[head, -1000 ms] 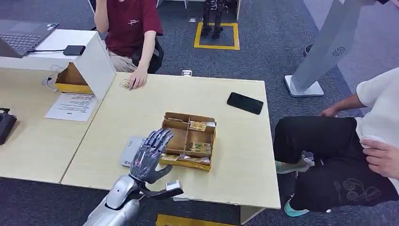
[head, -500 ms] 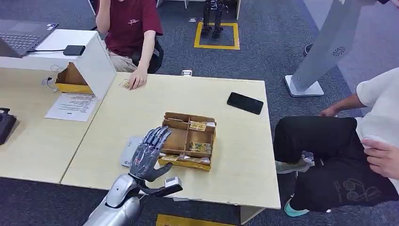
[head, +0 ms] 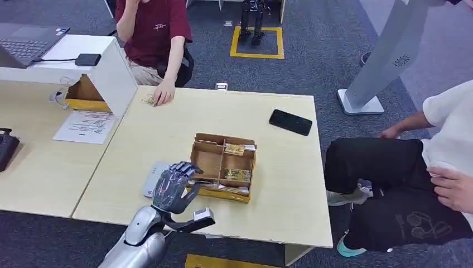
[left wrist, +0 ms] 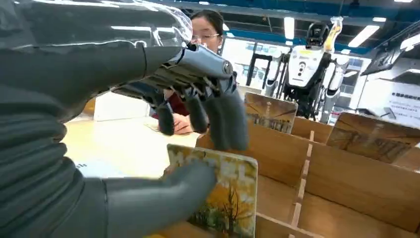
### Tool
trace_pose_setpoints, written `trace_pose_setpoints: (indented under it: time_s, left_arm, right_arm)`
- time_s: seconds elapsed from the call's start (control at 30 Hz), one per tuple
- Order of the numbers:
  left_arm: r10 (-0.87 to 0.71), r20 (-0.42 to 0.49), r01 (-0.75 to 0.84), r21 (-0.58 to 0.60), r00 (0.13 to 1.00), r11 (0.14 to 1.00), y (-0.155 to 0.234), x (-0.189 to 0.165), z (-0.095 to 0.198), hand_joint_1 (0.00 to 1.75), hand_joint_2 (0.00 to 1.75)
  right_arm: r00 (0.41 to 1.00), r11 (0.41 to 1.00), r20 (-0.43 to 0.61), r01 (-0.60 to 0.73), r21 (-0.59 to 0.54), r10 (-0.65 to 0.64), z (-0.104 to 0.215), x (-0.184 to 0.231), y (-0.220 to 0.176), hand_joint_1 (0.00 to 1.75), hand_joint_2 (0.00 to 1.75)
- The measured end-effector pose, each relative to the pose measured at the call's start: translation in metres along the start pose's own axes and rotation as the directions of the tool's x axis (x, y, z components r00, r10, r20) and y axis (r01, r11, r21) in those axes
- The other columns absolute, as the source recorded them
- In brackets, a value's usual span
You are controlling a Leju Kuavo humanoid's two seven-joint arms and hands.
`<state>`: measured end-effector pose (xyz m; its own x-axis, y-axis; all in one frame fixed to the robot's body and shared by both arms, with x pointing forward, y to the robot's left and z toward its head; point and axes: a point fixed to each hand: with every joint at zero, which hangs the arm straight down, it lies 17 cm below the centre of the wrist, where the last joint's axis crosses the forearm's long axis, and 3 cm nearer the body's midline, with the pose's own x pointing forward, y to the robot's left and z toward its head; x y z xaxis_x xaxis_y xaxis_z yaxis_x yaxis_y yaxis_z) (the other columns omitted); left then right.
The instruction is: Pass the card to the sensor for recognition and then transmit it.
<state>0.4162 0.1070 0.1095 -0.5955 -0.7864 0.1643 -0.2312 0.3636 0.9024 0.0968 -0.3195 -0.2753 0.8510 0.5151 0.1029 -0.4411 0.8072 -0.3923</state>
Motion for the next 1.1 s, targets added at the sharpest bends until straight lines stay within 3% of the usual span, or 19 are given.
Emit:
trace_pose_setpoints:
  time_s: [0.5, 0.67, 0.73, 0.8, 0.83, 1.1]
  left_arm:
    - [0.037, -0.004, -0.037, -0.029, 0.999, 0.999, -0.0049, -0.0015, 0.0003, 1.75, 1.75]
    - [0.038, -0.001, -0.038, -0.031, 0.999, 0.999, -0.0052, -0.0009, 0.0004, 1.59, 1.75]
    - [0.041, -0.002, -0.041, -0.036, 0.999, 0.999, -0.0061, -0.001, 0.0004, 1.68, 1.75]
    - [0.045, -0.003, -0.045, -0.038, 0.999, 0.998, -0.0066, -0.0011, 0.0005, 1.66, 1.75]
    - [0.047, -0.003, -0.047, -0.041, 0.999, 0.998, -0.0072, -0.0012, 0.0007, 1.75, 1.75]
    - [0.062, -0.009, -0.062, -0.034, 0.998, 0.997, -0.006, -0.0022, 0.0007, 1.75, 1.75]
  right_arm:
    - [1.0, 1.0, -0.004, 0.011, -0.002, -0.011, -0.0003, -0.0004, -0.001, 0.0, 0.0]
    - [1.0, 1.0, -0.004, 0.011, -0.003, -0.011, -0.0003, 0.0, -0.0012, 0.0, 0.0]
    - [1.0, 1.0, -0.004, 0.012, -0.003, -0.012, -0.0003, -0.0001, -0.0013, 0.0, 0.0]
    - [1.0, 1.0, -0.004, 0.013, -0.003, -0.013, -0.0004, -0.0001, -0.0014, 0.0, 0.0]
    - [1.0, 1.0, -0.004, 0.013, -0.003, -0.013, -0.0004, -0.0001, -0.0014, 0.0, 0.0]
    - [1.0, 1.0, -0.001, 0.005, -0.003, -0.005, -0.0004, 0.0002, -0.0015, 0.0, 0.0]
